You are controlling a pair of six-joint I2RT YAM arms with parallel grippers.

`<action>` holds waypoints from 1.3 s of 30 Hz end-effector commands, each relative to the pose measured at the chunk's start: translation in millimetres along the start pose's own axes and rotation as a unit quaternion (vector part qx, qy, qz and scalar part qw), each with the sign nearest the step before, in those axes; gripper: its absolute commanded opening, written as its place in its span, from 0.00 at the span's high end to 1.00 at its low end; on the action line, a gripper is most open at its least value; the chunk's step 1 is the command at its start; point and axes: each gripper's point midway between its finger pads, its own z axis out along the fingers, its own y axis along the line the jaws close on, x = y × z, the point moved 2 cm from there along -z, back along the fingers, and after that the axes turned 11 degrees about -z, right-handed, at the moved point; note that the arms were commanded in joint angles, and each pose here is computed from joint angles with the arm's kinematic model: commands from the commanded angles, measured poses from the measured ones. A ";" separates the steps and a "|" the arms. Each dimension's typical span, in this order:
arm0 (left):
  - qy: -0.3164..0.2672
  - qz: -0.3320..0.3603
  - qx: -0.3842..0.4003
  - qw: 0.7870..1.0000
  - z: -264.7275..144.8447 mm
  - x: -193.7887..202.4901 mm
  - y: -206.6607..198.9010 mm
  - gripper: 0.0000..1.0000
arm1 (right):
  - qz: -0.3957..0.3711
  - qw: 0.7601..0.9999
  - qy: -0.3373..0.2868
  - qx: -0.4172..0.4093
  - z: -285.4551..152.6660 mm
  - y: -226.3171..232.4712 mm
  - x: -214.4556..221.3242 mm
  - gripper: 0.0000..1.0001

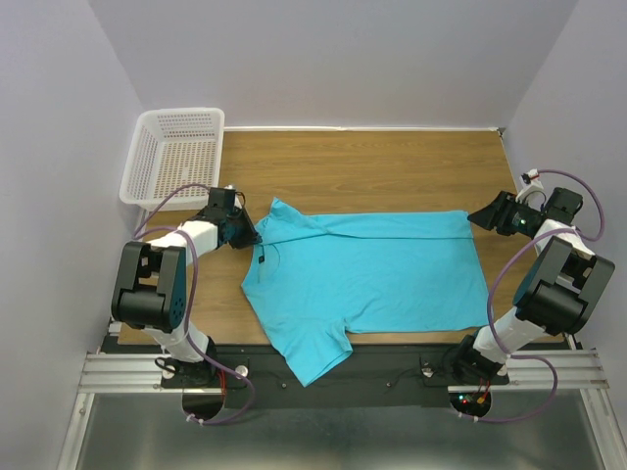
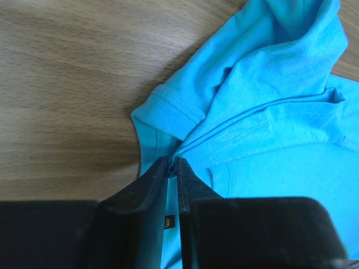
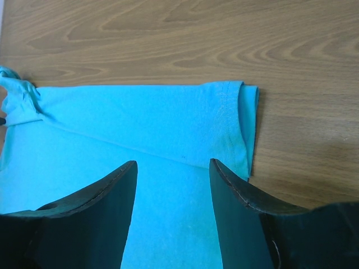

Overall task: Fold and stack the t-shirts
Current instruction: Fold the tshirt

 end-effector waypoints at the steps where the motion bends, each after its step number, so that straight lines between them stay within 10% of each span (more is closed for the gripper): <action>1: -0.024 0.015 0.027 0.999 -6.1 -16.2 -18.9 0.82 | -0.015 1.000 -0.012 -0.005 -3.9 1.4 -9.8 0.40; 5: -0.027 0.023 0.037 0.999 -18.4 -17.5 -25.0 1.00 | -0.015 1.000 -0.012 -0.006 -3.9 1.7 -9.8 0.40; 39: 0.064 0.003 0.127 0.990 -63.9 68.5 -36.3 1.00 | -0.018 1.000 -0.013 -0.007 -3.6 1.3 -11.0 0.40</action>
